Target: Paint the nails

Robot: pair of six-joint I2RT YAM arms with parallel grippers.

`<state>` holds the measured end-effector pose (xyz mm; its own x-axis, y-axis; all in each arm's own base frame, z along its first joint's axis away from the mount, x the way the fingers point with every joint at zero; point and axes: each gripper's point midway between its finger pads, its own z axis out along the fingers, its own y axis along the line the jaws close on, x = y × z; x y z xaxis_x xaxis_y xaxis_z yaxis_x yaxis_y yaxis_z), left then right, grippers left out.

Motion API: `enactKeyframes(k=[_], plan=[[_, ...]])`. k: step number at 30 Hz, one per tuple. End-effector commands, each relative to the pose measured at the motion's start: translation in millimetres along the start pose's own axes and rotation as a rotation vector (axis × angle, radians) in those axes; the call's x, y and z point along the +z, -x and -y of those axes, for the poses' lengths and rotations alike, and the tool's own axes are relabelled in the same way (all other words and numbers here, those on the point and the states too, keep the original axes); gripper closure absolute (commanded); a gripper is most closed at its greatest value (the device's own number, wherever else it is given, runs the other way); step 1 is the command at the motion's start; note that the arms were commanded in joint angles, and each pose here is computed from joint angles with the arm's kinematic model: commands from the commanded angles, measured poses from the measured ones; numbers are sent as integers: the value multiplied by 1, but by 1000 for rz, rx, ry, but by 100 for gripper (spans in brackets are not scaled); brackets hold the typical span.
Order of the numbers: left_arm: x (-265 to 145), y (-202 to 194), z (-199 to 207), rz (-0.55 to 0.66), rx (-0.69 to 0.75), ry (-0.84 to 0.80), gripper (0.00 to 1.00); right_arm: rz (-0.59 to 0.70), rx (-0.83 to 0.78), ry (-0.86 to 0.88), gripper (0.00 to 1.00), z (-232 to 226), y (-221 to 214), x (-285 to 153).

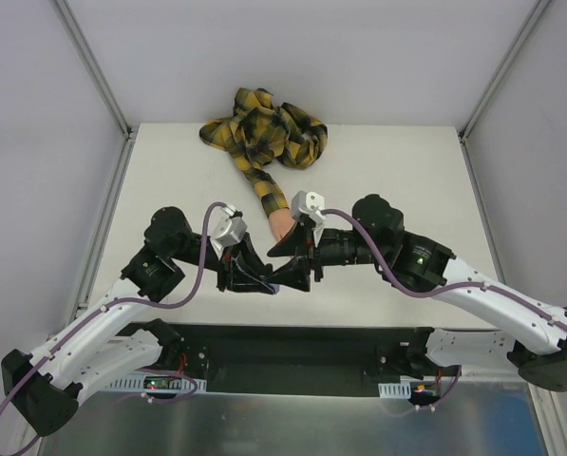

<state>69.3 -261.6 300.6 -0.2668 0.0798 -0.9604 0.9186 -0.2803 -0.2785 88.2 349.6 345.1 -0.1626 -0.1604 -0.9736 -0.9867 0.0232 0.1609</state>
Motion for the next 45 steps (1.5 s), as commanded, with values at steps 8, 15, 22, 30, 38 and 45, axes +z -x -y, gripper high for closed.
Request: enactKeyframes(k=[8, 15, 22, 30, 38, 45], plan=[[1, 18, 10, 28, 90, -20, 100, 80, -36, 46, 93, -7, 30, 2], [-29, 27, -75, 101, 116, 549, 100, 76, -26, -568, 99, 45, 13, -10], [-41, 23, -91, 89, 117, 653, 100, 150, 12, -1067, 99, 69, 4, -18], [-25, 18, -74, 53, 110, 501, 100, 45, -91, -804, 48, 56, 19, -18], [-7, 14, -37, 16, 90, 256, 100, 59, -31, -265, 25, 9, 30, -16], [5, 8, -2, -16, 73, 38, 100, 96, 52, -35, 27, 6, 42, -15]])
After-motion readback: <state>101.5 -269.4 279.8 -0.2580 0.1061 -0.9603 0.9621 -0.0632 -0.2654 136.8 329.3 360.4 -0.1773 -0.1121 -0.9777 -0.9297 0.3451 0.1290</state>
